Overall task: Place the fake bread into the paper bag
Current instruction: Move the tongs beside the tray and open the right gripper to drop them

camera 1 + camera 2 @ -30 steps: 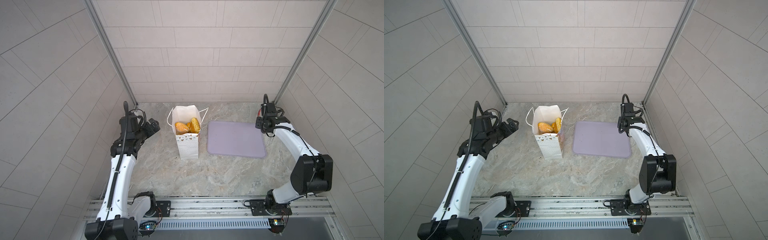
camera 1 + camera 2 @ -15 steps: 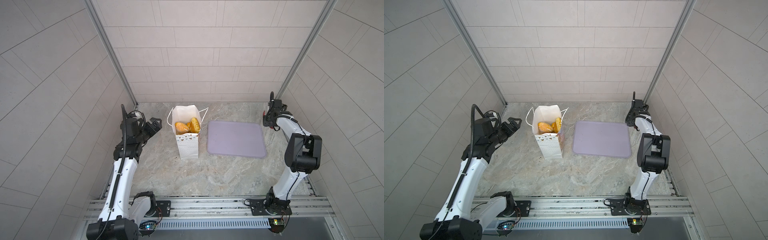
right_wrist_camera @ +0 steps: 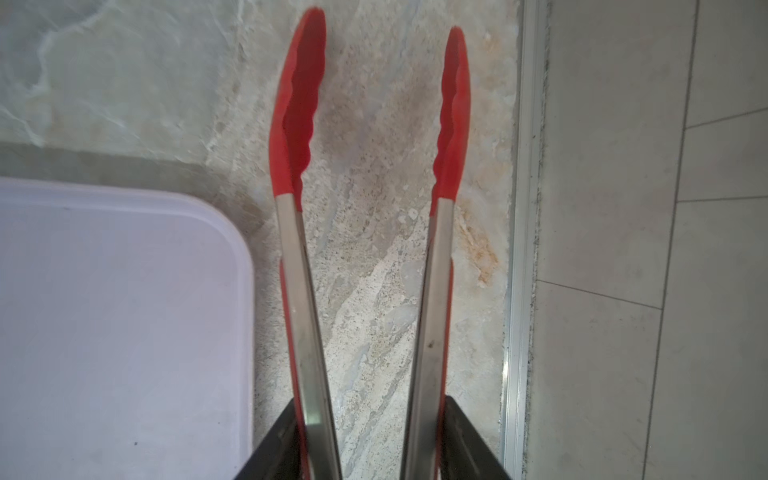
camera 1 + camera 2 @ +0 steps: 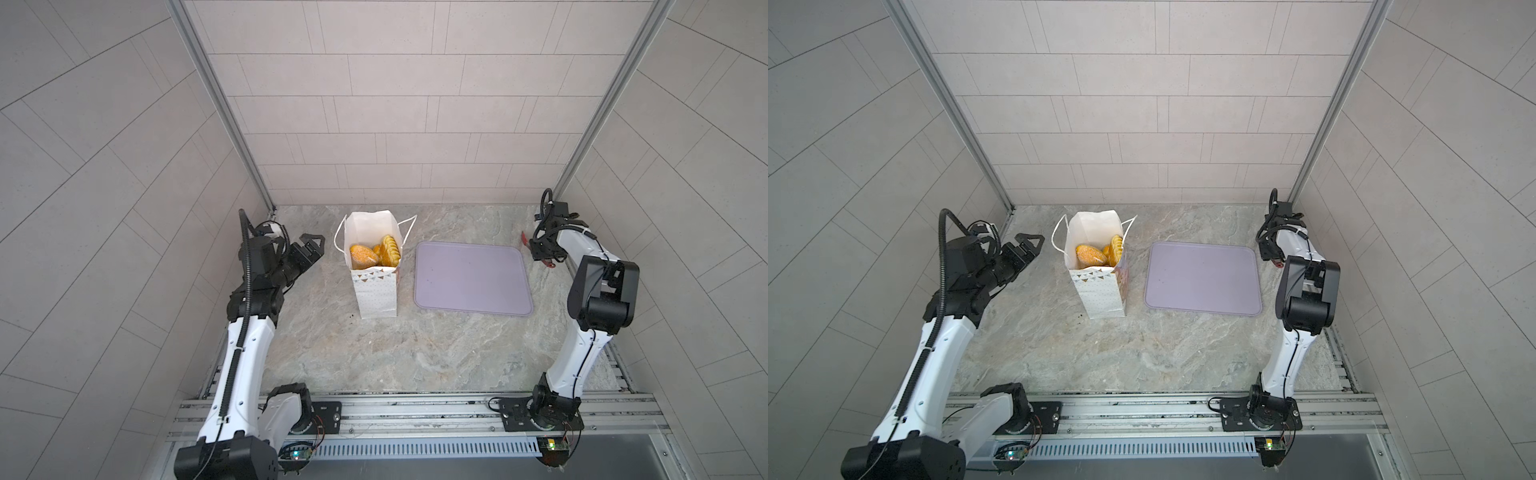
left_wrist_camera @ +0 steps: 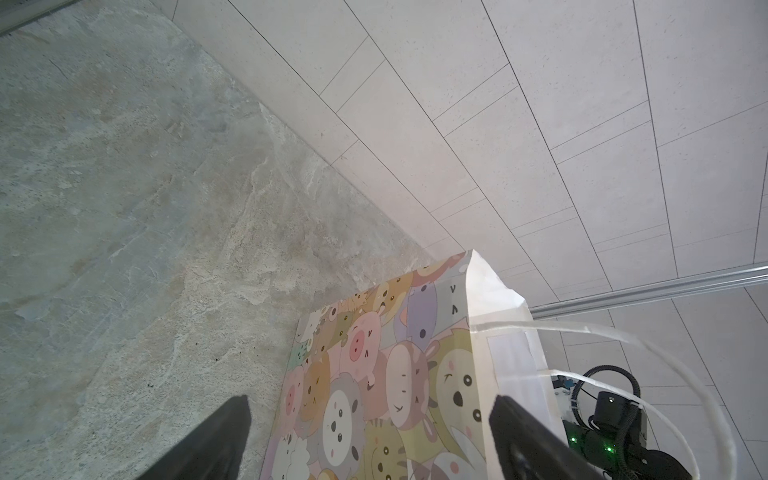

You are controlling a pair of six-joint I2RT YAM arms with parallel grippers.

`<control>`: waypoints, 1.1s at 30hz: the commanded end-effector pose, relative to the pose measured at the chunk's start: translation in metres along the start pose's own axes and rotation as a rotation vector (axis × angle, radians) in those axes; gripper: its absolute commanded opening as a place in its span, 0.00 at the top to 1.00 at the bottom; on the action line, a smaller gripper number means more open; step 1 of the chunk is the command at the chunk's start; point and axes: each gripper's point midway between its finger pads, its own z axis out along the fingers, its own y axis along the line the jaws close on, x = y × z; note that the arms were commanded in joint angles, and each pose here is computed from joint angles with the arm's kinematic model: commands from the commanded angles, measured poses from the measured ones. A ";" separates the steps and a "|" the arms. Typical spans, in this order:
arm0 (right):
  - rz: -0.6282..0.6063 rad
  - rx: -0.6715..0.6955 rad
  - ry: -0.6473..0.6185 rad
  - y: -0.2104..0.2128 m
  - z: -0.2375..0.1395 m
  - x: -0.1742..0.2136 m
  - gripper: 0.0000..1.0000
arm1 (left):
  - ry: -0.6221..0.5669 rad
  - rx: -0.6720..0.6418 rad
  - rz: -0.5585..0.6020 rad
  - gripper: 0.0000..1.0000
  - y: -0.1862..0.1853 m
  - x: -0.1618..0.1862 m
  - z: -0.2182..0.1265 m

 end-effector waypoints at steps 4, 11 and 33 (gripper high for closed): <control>0.038 -0.014 0.080 -0.011 0.017 0.029 0.48 | -0.020 0.032 0.010 0.04 -0.009 -0.007 -0.005; 0.036 -0.054 0.121 -0.001 0.026 0.039 0.42 | -0.021 0.032 0.011 0.03 -0.010 -0.007 -0.006; 0.081 -0.027 0.120 -0.011 0.005 0.027 0.20 | -0.021 0.031 0.014 0.03 -0.009 -0.007 -0.006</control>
